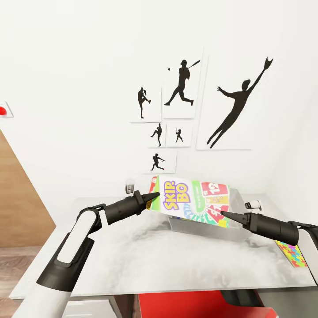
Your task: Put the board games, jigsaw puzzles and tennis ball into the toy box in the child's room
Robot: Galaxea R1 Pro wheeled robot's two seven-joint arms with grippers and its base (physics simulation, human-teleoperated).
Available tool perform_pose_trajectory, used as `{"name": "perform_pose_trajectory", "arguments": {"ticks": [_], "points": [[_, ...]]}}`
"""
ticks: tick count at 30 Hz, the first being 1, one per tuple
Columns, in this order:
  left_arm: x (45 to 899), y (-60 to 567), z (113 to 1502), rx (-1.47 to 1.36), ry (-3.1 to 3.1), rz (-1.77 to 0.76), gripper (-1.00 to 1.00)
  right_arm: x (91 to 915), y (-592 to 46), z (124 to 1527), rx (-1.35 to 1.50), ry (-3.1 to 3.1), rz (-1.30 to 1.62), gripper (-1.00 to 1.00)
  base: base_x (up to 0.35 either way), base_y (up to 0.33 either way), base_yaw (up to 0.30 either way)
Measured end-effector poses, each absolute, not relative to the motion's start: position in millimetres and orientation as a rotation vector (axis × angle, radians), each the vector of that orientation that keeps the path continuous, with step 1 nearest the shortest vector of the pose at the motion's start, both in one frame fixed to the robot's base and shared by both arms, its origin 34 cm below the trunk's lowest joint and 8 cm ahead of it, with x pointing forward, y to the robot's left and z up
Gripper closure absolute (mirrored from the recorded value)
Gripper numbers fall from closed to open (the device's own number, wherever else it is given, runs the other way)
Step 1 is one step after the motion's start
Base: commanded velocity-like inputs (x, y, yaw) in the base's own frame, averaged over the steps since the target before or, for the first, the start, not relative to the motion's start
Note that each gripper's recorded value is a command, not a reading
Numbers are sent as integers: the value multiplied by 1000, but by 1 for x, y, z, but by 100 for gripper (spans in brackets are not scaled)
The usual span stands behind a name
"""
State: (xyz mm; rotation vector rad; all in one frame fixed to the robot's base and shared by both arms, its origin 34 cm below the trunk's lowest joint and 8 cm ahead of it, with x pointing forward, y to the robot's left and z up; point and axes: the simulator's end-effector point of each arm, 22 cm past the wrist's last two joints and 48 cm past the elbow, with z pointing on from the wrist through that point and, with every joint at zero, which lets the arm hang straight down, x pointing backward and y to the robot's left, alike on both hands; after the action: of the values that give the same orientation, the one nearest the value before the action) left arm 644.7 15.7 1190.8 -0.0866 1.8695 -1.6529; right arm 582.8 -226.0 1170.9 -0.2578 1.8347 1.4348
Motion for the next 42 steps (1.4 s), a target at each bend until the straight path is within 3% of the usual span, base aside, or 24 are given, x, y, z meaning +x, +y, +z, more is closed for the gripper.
{"name": "perform_pose_trajectory", "arguments": {"ticks": [13, 14, 42], "points": [[645, 16, 1191, -87, 1870, -1653, 100, 583, -226, 1171, -258, 1835, 1435, 100, 0, 0, 0], [645, 16, 1191, -87, 1869, -1653, 100, 583, -226, 1171, -258, 1835, 1435, -100, 0, 0, 0], [644, 15, 1193, -95, 1859, -1669, 100, 584, -223, 1161, -277, 1879, 1400, -100, 0, 0, 0]]}}
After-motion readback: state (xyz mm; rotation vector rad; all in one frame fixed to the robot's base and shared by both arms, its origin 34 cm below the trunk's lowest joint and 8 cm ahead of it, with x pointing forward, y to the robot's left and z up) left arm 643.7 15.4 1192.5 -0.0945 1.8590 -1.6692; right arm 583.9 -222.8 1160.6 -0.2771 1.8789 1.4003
